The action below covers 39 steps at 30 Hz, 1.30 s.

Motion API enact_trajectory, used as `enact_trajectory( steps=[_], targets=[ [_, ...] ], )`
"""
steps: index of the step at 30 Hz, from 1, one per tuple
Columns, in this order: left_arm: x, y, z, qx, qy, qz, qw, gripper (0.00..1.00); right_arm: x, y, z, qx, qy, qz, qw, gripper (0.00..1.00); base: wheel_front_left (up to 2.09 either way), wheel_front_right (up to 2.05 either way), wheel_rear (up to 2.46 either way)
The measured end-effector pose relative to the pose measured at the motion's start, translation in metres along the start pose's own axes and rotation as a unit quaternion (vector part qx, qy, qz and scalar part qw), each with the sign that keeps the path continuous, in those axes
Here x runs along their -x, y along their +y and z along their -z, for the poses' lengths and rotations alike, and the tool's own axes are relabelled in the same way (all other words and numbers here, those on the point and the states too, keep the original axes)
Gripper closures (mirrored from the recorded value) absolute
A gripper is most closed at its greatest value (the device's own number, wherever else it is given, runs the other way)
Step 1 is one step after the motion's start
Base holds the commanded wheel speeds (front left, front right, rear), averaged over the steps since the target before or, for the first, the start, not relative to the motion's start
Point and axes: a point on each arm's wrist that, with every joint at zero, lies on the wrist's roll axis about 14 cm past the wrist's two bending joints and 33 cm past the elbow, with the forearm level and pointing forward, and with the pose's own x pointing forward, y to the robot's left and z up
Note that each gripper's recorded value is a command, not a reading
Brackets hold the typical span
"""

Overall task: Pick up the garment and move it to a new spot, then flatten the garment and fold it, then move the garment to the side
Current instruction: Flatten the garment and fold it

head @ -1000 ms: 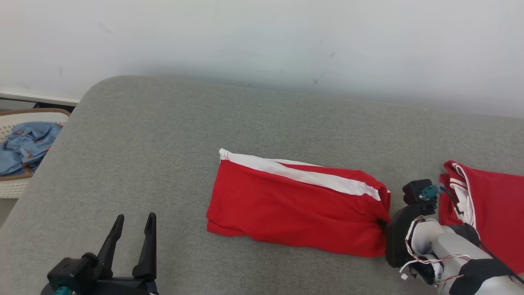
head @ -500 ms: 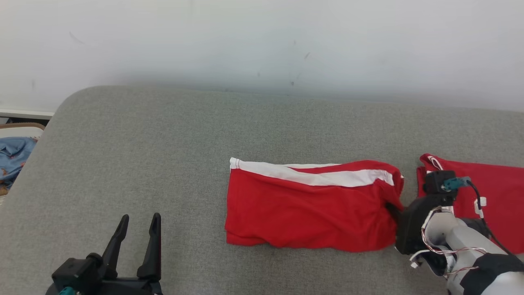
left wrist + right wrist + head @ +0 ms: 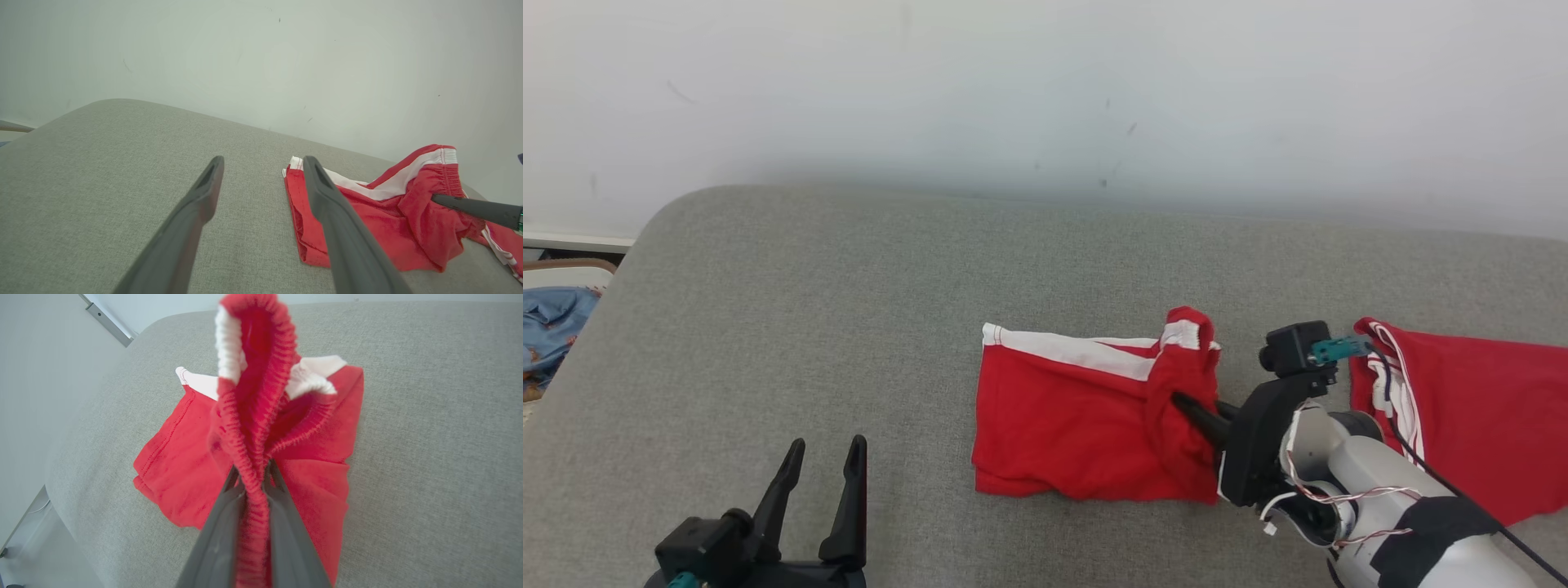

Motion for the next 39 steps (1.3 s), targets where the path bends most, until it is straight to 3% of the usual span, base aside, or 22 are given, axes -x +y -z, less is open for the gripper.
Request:
enact_trajectory(
  steps=[12, 23, 34, 39],
  targets=[
    [0.005, -0.011, 0.006, 0.014, 0.013, 0.005, 1.0, 0.0, -0.015, 0.034, -0.008, 0.057, 0.098, -0.029, 0.993, 1.0, 0.0, 0.0, 0.0],
    [0.015, -0.008, 0.009, 0.024, 0.019, -0.009, 0.999, 0.0, -0.034, 0.061, 0.011, 0.035, 0.185, -0.033, 0.981, 1.0, 0.0, 0.0, 0.0],
    [0.027, 0.004, 0.008, 0.031, 0.015, -0.036, 0.999, 0.0, -0.049, 0.092, 0.021, 0.02, 0.226, -0.053, 0.972, 1.0, 0.0, 0.0, 0.0],
    [0.027, 0.005, 0.01, 0.034, 0.016, -0.042, 0.998, 0.0, -0.055, 0.087, 0.019, 0.019, 0.232, -0.041, 0.972, 1.0, 0.0, 0.0, 0.0]
  ],
)
